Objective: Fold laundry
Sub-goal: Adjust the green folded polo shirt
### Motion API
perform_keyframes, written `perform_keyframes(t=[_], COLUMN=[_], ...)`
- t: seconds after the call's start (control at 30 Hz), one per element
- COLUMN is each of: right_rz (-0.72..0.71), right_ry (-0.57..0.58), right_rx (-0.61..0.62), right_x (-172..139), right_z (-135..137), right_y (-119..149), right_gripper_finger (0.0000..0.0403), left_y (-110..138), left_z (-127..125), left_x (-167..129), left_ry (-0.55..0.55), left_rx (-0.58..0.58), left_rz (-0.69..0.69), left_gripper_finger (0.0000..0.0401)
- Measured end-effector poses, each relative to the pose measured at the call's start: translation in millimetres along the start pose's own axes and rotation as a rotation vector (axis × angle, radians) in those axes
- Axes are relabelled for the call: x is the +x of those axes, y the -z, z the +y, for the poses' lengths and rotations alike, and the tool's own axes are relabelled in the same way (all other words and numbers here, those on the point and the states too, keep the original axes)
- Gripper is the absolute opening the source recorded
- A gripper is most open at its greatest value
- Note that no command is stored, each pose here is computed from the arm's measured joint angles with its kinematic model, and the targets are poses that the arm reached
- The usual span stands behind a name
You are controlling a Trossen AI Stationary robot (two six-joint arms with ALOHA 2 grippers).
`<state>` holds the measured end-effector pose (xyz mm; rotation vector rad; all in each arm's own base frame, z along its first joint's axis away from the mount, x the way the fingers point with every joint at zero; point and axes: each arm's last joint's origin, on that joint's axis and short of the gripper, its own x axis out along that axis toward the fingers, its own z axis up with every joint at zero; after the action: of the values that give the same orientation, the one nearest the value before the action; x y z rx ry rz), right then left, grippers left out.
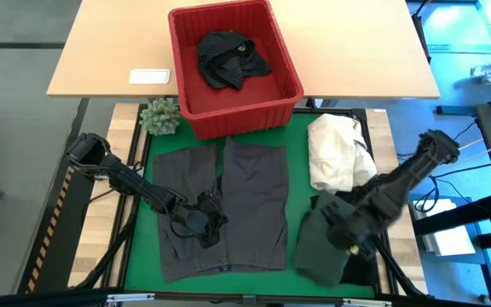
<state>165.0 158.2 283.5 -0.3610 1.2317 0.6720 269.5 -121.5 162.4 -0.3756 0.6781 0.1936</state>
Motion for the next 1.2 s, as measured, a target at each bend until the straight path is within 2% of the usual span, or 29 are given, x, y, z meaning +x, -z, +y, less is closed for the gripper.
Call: perform_keyframes(t=[0.13,0.27,0.37,0.53,0.67,0.93,1.1,1.2], right_rz=[0.017,-0.037,-0.039,0.043,0.076,0.079,0.184,0.22], right_ry=[0.016,0.076,0.104,0.124,0.148,0.297,0.301,0.308], right_rx=[-0.083,-0.146,-0.199,-0.255,-0.282,-0.294,-0.308,-0.313], right_x=[7,11,18,38,49,63,90,98], right_z=[32,56,70,84,91,88,85,84], right_y=[2,2,3,3,4,0,10,14], right_gripper_finger=[0.0259,0.0259,0.0259,0.0267,0.0297,0.0376,0.0383,0.0363], left_y=[0,-1,-2,-2,-2,0,3,4], left_z=[0,1,2,2,2,0,-3,-4], left_x=[0,1,1,1,1,0,-2,-2], left_ry=[0.0,-0.005,-0.007,-0.007,-0.007,0.0,0.01,0.015], left_rx=[-0.011,-0.05,-0.081,-0.119,-0.162,-0.191,-0.181,-0.176], left_rz=[0.0,-0.002,-0.003,-0.003,-0.003,-0.001,0.005,0.007], left_gripper_finger=[0.004,0.004,0.004,0.004,0.004,0.004,0.004,0.004])
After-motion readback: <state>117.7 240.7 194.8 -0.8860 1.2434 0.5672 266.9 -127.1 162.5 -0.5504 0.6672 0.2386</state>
